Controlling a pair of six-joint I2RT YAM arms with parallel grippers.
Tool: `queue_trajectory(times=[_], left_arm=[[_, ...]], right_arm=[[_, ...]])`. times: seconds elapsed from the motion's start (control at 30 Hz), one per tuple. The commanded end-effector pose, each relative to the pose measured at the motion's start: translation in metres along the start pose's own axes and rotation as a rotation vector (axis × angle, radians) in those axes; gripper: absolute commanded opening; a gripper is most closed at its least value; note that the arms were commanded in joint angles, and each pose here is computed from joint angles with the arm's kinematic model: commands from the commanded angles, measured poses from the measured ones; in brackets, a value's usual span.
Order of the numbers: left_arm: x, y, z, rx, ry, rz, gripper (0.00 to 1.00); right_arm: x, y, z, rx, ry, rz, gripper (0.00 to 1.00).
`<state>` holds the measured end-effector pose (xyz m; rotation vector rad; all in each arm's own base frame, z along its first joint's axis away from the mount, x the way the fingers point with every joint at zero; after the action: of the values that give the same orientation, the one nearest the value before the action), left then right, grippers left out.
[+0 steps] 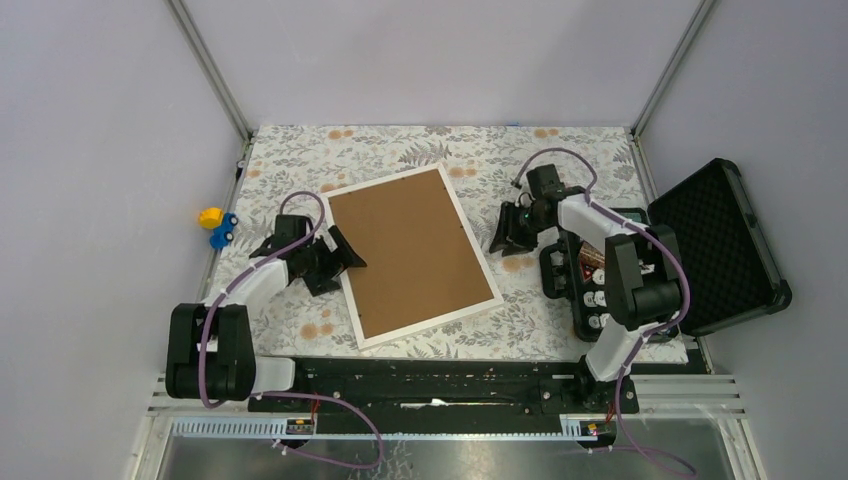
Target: Put the photo into the frame
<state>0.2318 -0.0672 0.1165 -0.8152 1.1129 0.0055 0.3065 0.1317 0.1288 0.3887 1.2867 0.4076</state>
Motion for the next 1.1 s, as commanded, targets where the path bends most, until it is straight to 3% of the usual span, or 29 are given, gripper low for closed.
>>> queue_trajectory(times=[0.0,0.4,1.07], left_arm=[[0.004,-0.003,-0.002,0.014,0.012,-0.066,0.99],[0.005,0.001,-0.010,0.001,0.024,-0.089,0.99],[0.010,-0.011,-0.021,-0.012,0.067,-0.128,0.99]], right_arm=[[0.015,0.003,-0.009,-0.034,0.005,0.057,0.42],[0.039,-0.005,-0.024,-0.009,0.084,0.121,0.38],[0.058,0.005,-0.059,-0.028,0.125,-0.002,0.38]])
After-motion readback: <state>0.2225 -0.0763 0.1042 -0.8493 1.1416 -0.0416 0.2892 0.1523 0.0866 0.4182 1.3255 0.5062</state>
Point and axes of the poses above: each gripper's point midway between its finger pads, its own x axis out along the fingers, its own y axis along the line the jaws close on, z = x × y, the point moved 8 cm from there along -x, back along the fingers, and after that the axes turned 3 degrees about -x, right-handed, at the moved point
